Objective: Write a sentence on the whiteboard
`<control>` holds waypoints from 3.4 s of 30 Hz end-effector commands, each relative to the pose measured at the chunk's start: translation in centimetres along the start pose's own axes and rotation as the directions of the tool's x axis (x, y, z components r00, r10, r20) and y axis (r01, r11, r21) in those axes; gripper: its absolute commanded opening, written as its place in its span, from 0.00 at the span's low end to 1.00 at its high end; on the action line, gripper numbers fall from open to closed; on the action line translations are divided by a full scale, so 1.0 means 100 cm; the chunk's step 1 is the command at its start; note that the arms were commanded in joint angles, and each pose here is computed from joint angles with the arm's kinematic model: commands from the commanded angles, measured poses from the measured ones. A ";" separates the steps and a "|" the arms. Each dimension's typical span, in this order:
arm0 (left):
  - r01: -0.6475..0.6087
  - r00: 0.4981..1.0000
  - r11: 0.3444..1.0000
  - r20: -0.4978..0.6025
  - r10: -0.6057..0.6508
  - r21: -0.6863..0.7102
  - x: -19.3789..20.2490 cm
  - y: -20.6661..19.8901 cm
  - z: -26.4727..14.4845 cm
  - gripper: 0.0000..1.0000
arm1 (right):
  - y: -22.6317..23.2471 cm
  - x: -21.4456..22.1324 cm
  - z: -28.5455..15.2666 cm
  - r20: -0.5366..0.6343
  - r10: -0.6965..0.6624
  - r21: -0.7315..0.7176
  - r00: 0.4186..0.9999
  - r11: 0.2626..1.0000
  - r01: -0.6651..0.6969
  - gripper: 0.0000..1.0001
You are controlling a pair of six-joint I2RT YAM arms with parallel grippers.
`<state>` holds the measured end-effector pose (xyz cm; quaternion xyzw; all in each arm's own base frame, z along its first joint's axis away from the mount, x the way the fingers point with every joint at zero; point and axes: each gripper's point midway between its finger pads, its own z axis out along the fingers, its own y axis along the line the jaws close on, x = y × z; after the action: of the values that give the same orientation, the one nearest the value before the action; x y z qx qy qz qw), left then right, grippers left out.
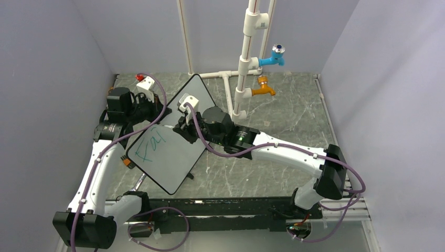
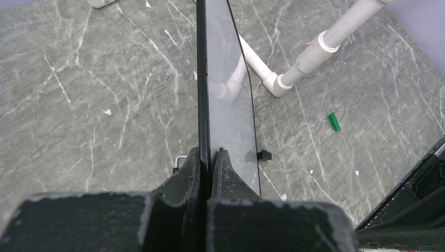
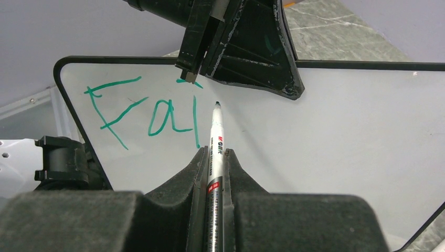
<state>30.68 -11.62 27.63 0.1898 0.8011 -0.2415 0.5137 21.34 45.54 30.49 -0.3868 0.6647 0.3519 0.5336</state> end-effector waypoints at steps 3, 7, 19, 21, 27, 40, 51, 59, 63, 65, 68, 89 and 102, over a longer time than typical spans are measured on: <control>-0.082 0.989 0.995 -0.124 0.075 -0.049 0.040 0.017 0.003 0.00 | 0.002 -0.011 0.005 0.037 0.013 -0.007 0.999 1.000 -0.013 0.00; -0.083 0.989 0.995 -0.124 0.076 -0.048 0.040 0.016 0.003 0.00 | 0.003 -0.009 0.008 0.035 0.019 -0.012 0.999 1.000 -0.018 0.00; -0.081 0.989 0.996 -0.125 0.075 -0.043 0.041 0.016 0.004 0.00 | 0.004 0.000 0.017 0.022 0.023 -0.022 0.999 1.000 -0.022 0.00; -0.080 0.989 0.996 -0.126 0.074 -0.043 0.041 0.016 0.004 0.00 | 0.005 0.003 0.018 0.017 0.021 -0.022 1.000 1.000 -0.021 0.00; -0.078 0.989 0.996 -0.129 0.072 -0.044 0.042 0.016 0.005 0.00 | -0.003 0.006 0.019 0.014 0.021 -0.001 1.000 1.000 -0.021 0.00; -0.075 0.989 0.996 -0.132 0.069 -0.041 0.042 0.017 0.006 0.00 | -0.025 0.005 0.023 0.015 0.034 0.054 0.999 0.998 -0.035 0.00; -0.073 0.989 0.997 -0.133 0.067 -0.038 0.042 0.016 0.006 0.00 | -0.028 -0.002 0.013 0.039 0.051 0.069 0.998 0.996 -0.054 0.00; -0.073 0.989 0.997 -0.132 0.067 -0.039 0.042 0.016 0.006 0.00 | -0.022 -0.027 0.000 0.107 0.066 0.036 0.992 0.997 -0.070 0.00; -0.074 0.989 0.997 -0.129 0.068 -0.039 0.042 0.016 0.005 0.00 | -0.020 -0.033 0.001 0.115 0.066 0.025 0.991 0.997 -0.069 0.00; -0.074 0.989 0.996 -0.128 0.069 -0.039 0.041 0.015 0.005 0.00 | -0.018 -0.034 0.003 0.115 0.065 0.019 0.991 0.998 -0.068 0.00; -0.076 0.989 0.996 -0.128 0.071 -0.038 0.041 0.015 0.005 0.00 | -0.017 -0.037 0.004 0.117 0.067 0.014 0.991 0.998 -0.069 0.00; -0.074 0.989 0.997 -0.129 0.069 -0.033 0.041 0.015 0.006 0.00 | -0.008 -0.023 0.020 0.083 0.075 -0.030 0.994 0.997 -0.072 0.00; -0.074 0.989 0.997 -0.129 0.069 -0.032 0.041 0.015 0.006 0.00 | -0.009 0.020 0.018 0.001 0.108 -0.017 0.994 0.994 -0.108 0.00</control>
<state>30.77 -11.58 27.56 0.1897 0.8016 -0.2408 0.5133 23.11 46.61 29.27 -0.3596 0.6754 0.3801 0.5197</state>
